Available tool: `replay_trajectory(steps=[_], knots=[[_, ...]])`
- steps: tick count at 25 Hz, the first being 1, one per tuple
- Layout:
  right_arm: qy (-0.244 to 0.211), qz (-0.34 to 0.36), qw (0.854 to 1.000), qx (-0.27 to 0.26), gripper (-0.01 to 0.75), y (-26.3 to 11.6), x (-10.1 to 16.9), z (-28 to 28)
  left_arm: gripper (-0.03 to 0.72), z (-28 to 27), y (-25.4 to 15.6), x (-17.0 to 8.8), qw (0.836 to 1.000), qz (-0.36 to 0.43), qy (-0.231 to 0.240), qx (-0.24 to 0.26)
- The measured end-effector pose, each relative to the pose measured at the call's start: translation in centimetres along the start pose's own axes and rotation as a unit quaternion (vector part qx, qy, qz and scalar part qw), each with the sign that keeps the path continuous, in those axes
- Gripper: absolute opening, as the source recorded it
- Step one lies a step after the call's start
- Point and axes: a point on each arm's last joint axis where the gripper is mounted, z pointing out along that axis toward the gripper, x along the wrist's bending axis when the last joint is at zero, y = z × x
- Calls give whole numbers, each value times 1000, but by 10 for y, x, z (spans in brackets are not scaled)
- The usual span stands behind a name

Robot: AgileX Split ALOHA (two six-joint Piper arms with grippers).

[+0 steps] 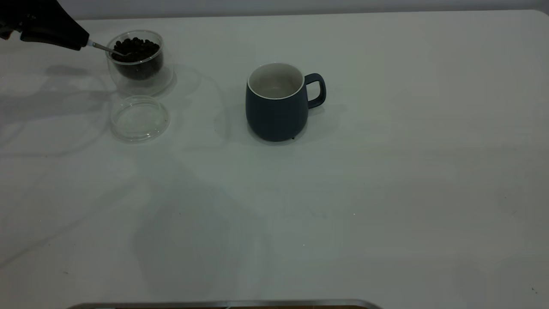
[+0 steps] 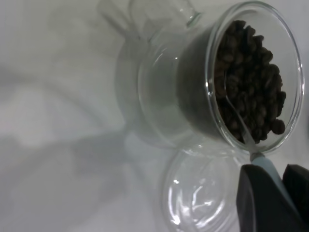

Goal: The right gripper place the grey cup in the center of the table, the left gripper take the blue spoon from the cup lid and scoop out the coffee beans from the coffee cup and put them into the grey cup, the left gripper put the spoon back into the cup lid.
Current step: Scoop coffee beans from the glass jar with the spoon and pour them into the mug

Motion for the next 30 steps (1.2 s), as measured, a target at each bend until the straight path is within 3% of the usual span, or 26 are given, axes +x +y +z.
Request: replay_trajectory(steps=[10, 30], knots=[[0, 0, 1000, 0, 590, 0, 0, 0, 121, 0, 1, 0, 995, -100, -3, -3], [0, 0, 1000, 0, 590, 0, 0, 0, 121, -8, -8, 26, 983, -159, -84, -38]])
